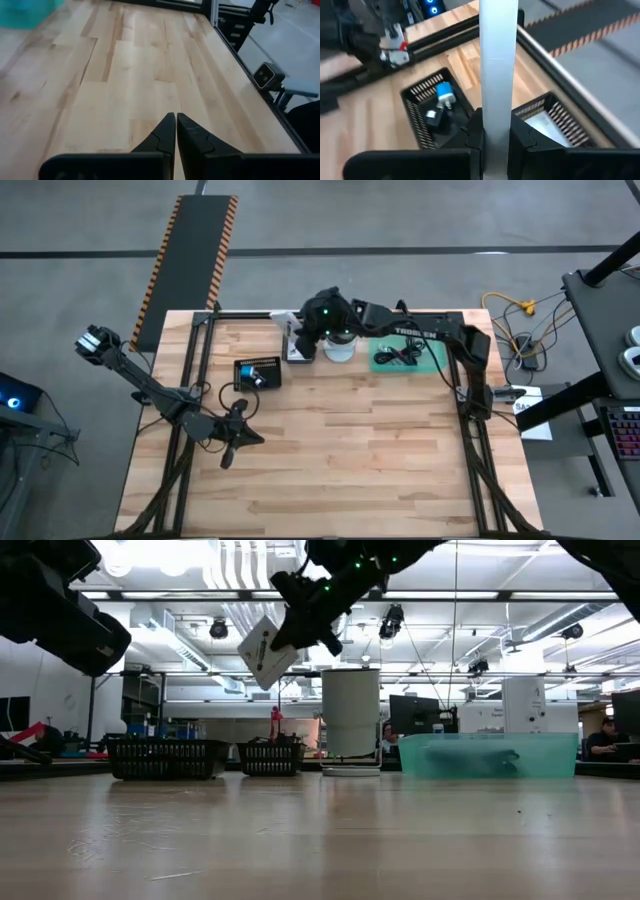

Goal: Pick and place items into bin
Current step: Put the white box into the top black bin

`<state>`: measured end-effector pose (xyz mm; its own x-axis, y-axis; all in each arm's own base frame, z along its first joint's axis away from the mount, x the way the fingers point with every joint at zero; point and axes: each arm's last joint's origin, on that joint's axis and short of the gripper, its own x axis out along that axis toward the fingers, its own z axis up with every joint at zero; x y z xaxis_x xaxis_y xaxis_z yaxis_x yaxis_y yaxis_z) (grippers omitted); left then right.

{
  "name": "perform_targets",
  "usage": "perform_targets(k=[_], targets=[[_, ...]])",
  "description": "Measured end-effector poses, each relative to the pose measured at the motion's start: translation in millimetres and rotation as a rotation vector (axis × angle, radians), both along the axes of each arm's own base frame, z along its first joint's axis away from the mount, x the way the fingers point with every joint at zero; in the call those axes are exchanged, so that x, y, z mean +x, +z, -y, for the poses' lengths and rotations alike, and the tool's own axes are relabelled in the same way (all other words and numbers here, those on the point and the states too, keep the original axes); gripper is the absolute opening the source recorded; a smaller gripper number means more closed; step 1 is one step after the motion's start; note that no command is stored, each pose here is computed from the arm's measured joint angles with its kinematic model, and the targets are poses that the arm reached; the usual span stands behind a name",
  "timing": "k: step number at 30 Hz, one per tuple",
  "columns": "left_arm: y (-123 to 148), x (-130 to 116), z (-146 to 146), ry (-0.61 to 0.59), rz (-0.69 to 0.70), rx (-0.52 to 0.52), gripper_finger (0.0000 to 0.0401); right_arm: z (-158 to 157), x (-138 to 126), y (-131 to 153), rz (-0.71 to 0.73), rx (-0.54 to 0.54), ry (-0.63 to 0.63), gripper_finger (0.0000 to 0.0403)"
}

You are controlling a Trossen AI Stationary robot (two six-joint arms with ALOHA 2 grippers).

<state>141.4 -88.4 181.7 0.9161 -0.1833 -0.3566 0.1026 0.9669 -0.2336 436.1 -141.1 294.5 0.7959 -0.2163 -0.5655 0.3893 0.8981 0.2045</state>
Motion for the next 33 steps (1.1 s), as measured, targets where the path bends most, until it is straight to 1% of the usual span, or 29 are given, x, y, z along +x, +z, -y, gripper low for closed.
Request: perform_targets(k=[4, 7, 10, 13, 18, 26, 31, 33], targets=[[0.1, 0.0, 0.0, -0.022, 0.012, 0.057, 0.0, 5.9, 1.3, -4.4, 0.034, 0.115, -0.08, 0.0026], [0.2, -0.1, 0.0, -0.041, 0.023, 0.106, 0.0, 7.8, 2.8, -1.4, 0.08, 0.143, -0.115, 0.0026], [0.2, 0.0, 0.0, -0.058, 0.032, 0.149, 0.0, 12.1, 1.6, -1.0, 0.097, 0.176, -0.194, 0.0026], [0.2, -0.1, -0.1, -0.067, 0.036, 0.173, 0.0, 18.7, -1.3, -1.8, 0.112, 0.247, -0.264, 0.0026], [-0.2, -0.2, -0.1, -0.069, 0.033, 0.18, 0.0, 26.4, -7.3, -6.2, 0.095, 0.352, -0.364, 0.0026], [-1.7, -0.5, -0.4, -0.07, 0.026, 0.186, 0.0, 26.4, -7.8, -6.8, 0.111, 0.434, -0.412, 0.0026], [-2.3, -0.7, -0.5, -0.087, 0.032, 0.228, 0.0, 25.5, -8.5, -8.0, 0.099, 0.447, -0.422, 0.0026], [-2.3, -0.7, -0.5, -0.087, 0.032, 0.23, 0.0, 23.7, -8.0, -8.2, 0.089, 0.436, -0.398, 0.0026]])
